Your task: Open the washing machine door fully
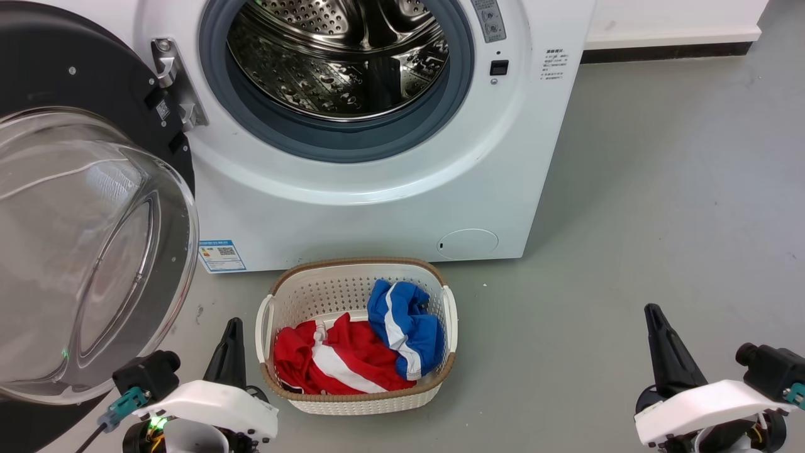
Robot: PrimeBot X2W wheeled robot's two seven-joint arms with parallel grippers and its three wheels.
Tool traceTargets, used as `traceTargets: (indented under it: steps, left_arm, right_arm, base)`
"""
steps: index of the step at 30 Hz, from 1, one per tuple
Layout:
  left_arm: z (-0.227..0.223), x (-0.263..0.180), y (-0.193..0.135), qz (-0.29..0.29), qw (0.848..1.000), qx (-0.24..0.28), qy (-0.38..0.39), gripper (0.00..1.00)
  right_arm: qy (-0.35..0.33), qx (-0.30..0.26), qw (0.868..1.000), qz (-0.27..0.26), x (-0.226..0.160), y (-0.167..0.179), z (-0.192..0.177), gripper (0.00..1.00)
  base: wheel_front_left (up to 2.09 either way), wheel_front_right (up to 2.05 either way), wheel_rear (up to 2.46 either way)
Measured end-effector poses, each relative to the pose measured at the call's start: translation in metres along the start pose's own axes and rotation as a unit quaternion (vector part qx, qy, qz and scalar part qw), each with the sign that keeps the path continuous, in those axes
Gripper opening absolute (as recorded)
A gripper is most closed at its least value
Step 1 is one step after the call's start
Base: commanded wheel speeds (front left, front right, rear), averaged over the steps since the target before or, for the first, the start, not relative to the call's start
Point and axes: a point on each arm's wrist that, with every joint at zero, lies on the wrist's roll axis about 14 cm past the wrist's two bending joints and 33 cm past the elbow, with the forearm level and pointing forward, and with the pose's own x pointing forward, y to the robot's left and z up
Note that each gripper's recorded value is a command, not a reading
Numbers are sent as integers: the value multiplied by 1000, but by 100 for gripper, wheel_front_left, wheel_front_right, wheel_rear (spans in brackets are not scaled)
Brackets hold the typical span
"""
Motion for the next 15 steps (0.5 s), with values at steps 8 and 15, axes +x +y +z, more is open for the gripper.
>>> traceTargets:
  steps: [8, 15]
  left_arm:
    - [1, -1, 5, 10, 998, -65, 6, 0]
    - [3, 0, 7, 13, 993, -119, 8, 0]
  right_arm:
    - [1, 64, 998, -10, 1, -3, 0, 0]
    - [-3, 118, 993, -13, 5, -3, 4, 0]
  base:
    - [0, 0, 0]
    - [0, 0, 0]
